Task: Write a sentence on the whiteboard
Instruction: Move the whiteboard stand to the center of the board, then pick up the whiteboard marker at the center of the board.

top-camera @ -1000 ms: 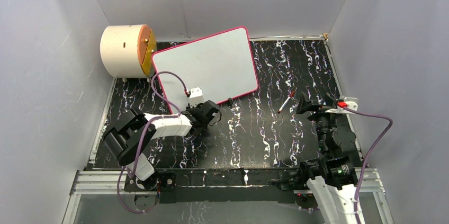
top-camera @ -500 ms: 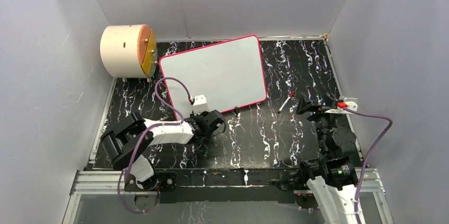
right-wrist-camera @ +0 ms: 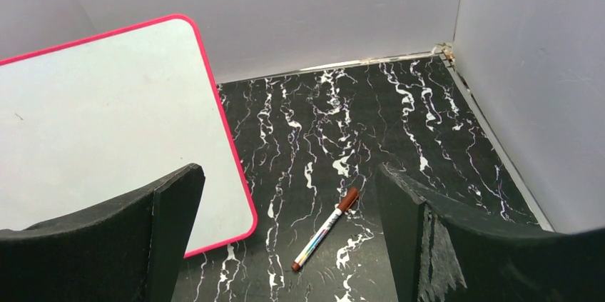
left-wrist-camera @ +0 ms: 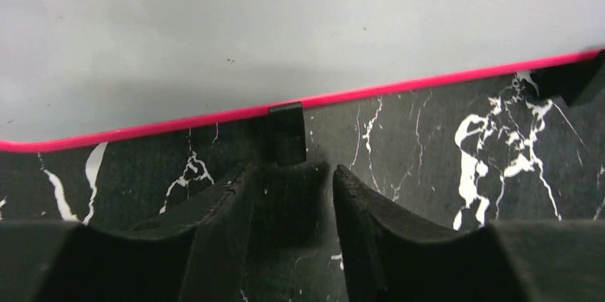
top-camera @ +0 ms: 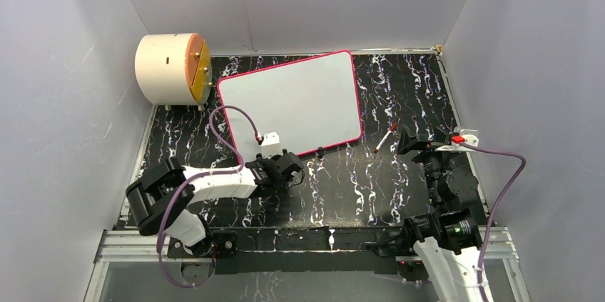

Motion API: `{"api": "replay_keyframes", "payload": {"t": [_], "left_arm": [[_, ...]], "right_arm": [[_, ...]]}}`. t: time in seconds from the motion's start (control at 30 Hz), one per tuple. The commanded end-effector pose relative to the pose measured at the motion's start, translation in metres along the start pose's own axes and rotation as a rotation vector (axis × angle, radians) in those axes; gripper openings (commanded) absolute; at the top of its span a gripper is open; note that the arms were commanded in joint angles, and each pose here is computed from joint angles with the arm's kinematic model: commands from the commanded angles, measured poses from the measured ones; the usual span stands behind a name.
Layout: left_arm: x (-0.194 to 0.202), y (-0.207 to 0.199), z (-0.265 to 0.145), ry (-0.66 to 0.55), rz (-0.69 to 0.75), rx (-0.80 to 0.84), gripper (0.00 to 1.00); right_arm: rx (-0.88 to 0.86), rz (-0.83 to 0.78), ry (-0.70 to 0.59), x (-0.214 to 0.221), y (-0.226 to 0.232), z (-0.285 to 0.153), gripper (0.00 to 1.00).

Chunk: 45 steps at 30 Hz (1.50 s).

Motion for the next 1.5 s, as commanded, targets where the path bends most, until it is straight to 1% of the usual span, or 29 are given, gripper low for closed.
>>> {"api": "replay_keyframes", "payload": {"t": [0.0, 0.07, 0.2, 0.27, 0.3, 0.4, 0.5, 0.57, 0.83, 0.93, 1.0, 1.03, 1.13, 1.2, 1.3, 1.4, 1.47], "left_arm": [[-0.021, 0.003, -0.022, -0.024, -0.008, 0.025, 0.48], [-0.028, 0.004, -0.031, -0.035, -0.009, 0.045, 0.59], [-0.049, 0.011, -0.053, -0.075, 0.009, 0.081, 0.75], [-0.062, 0.017, -0.066, -0.107, 0.033, 0.089, 0.80], [-0.069, 0.021, -0.072, -0.122, 0.051, 0.086, 0.83], [-0.095, 0.032, -0.091, -0.194, 0.101, 0.087, 0.87], [-0.121, 0.043, -0.107, -0.263, 0.144, 0.061, 0.90], [-0.135, 0.048, -0.116, -0.302, 0.187, 0.051, 0.89], [-0.185, 0.073, -0.145, -0.456, 0.356, -0.064, 0.92], [-0.197, 0.083, -0.150, -0.511, 0.365, -0.102, 0.93], [-0.203, 0.088, -0.151, -0.540, 0.339, -0.091, 0.94], [-0.206, 0.094, -0.146, -0.543, 0.311, -0.087, 0.94], [-0.214, 0.116, -0.136, -0.539, 0.182, -0.058, 0.94], [-0.218, 0.129, -0.133, -0.544, 0.127, -0.044, 0.94], [-0.219, 0.144, -0.135, -0.567, 0.091, -0.049, 0.94], [-0.217, 0.154, -0.138, -0.577, 0.092, -0.065, 0.94], [-0.215, 0.158, -0.139, -0.581, 0.096, -0.070, 0.94]], "right_arm": [[-0.027, 0.006, -0.001, -0.010, 0.010, 0.003, 0.99], [-0.021, 0.011, 0.026, -0.009, 0.012, 0.006, 0.99], [0.004, 0.015, 0.100, -0.007, 0.015, 0.015, 0.99], [0.033, 0.028, 0.150, -0.005, 0.016, 0.020, 0.99], [0.042, 0.043, 0.195, 0.001, 0.017, 0.022, 0.99], [0.070, 0.086, 0.313, 0.018, 0.021, 0.029, 0.99], [0.115, 0.109, 0.424, 0.036, 0.020, 0.035, 0.99], [0.217, 0.166, 0.466, 0.045, 0.011, 0.037, 0.99], [0.401, 0.224, 0.613, 0.074, -0.003, 0.040, 0.99], [0.506, 0.240, 0.654, 0.084, -0.012, 0.044, 0.99], [0.522, 0.223, 0.694, 0.090, -0.012, 0.047, 0.99], [0.503, 0.219, 0.727, 0.094, -0.009, 0.048, 0.99], [0.473, 0.241, 0.758, 0.107, -0.005, 0.056, 0.99], [0.474, 0.259, 0.770, 0.114, -0.005, 0.062, 0.97], [0.497, 0.220, 0.818, 0.130, -0.013, 0.066, 0.96], [0.511, 0.196, 0.879, 0.145, -0.019, 0.068, 0.97], [0.563, 0.201, 0.938, 0.159, -0.028, 0.067, 0.97]]}}
Point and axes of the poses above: each gripper's point midway between its finger pads, its own z axis out along the fingers, its own y axis along the line the jaws close on, x = y × z, the point moved 1 cm from there along -z, back along the fingers, and after that the axes turned 15 degrees about z, right-handed, at the moved point
